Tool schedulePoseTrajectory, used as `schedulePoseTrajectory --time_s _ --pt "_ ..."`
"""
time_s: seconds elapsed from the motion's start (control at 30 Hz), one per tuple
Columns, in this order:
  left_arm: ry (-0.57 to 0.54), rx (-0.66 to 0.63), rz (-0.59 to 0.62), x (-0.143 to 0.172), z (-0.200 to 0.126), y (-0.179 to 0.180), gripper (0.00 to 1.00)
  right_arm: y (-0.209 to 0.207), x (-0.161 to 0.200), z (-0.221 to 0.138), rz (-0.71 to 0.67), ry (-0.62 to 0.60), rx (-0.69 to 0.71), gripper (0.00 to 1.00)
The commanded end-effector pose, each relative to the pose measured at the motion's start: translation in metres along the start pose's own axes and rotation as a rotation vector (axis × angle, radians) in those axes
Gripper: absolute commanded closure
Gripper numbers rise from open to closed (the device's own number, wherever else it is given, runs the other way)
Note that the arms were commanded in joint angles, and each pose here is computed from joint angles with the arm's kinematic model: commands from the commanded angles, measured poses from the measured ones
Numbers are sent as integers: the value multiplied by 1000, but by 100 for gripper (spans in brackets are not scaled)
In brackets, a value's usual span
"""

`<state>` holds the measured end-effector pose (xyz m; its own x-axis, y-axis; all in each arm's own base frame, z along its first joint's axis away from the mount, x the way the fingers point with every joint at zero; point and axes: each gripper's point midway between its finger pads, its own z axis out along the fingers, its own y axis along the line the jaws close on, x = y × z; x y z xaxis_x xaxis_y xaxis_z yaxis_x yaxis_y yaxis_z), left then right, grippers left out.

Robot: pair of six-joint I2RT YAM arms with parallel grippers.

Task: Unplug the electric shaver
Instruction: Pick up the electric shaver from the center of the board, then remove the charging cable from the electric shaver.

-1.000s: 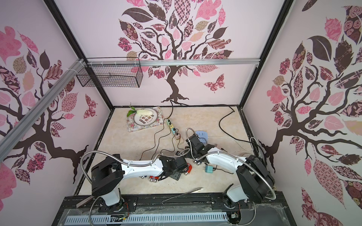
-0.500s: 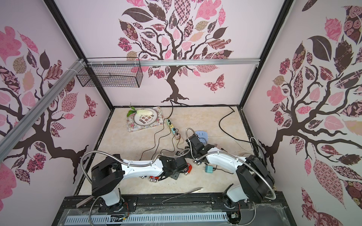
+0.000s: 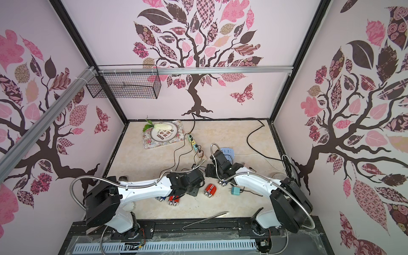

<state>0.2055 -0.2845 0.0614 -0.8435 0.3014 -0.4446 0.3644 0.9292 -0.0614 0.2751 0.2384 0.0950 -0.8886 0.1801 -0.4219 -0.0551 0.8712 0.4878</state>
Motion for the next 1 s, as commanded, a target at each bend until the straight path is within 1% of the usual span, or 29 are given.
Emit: schedulePoseTrajectory --time_s 0.0,0.23,0.33,0.4,0.7,0.8,0.97 --pt "-47 97 -41 -8 -7 -4 85 28 -2 -10 12 5 -133 37" --pt "-126 252 -43 -18 -28 -18 86 51 9 -5 45 74 -272 37" --pt "-165 321 -45 -23 -37 -26 85 60 12 -8 61 87 -331 37" --pt "-182 352 -49 -25 -41 -28 85 61 13 -10 65 90 -343 38" --pt "-205 410 -23 -28 -46 -34 85 67 20 -17 72 112 -407 41" --pt "-212 420 -26 -30 -47 -34 85 67 21 -18 71 112 -409 44" --pt "-216 434 -38 -30 -48 -34 85 67 21 -19 73 109 -410 53"
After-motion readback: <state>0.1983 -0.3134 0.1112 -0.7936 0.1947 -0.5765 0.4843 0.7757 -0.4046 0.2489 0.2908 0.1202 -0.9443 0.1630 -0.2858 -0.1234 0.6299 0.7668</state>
